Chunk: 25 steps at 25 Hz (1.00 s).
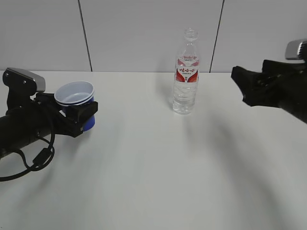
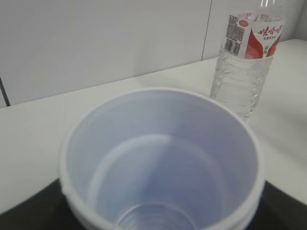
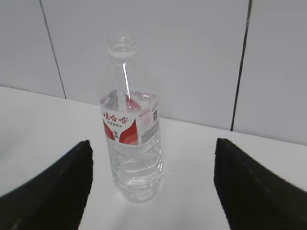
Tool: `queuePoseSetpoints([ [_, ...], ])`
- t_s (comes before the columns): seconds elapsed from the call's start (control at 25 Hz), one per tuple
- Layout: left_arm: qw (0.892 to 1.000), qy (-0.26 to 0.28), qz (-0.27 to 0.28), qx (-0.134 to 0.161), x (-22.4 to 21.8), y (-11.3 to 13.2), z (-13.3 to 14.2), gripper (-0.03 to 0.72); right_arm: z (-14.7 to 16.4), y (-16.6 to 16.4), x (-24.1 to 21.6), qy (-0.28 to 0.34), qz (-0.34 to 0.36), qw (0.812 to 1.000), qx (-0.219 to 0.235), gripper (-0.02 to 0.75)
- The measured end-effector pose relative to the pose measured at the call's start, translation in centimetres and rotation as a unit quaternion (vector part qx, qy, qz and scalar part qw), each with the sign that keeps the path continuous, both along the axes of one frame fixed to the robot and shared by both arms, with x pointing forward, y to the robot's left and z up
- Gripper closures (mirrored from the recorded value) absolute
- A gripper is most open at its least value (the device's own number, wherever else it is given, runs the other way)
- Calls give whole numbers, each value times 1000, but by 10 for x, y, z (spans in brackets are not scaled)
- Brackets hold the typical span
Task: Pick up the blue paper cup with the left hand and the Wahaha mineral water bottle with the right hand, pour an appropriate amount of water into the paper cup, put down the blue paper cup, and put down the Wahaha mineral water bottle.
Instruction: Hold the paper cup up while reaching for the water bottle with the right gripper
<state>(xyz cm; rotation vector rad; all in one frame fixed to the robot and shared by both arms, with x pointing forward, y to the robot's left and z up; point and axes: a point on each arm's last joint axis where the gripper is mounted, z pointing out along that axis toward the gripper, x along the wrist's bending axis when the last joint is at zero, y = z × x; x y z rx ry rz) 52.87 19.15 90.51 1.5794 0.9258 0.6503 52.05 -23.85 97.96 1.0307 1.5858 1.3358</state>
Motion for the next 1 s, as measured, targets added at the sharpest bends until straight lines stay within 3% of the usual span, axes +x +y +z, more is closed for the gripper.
queuePoseSetpoints([
  [0.16,1000,0,0,0,0,0,0,147,-28,15,15,28,9,999,15,150],
  [0.36,1000,0,0,0,0,0,0,147,-46,49,35,28,13,999,-9,150],
  [0.76,1000,1,6,-2,1,1,0,147,-56,114,65,38,-84,995,-22,150],
  [1.0,1000,2,9,-3,0,1,0,147,-61,119,71,49,-119,992,-10,150],
])
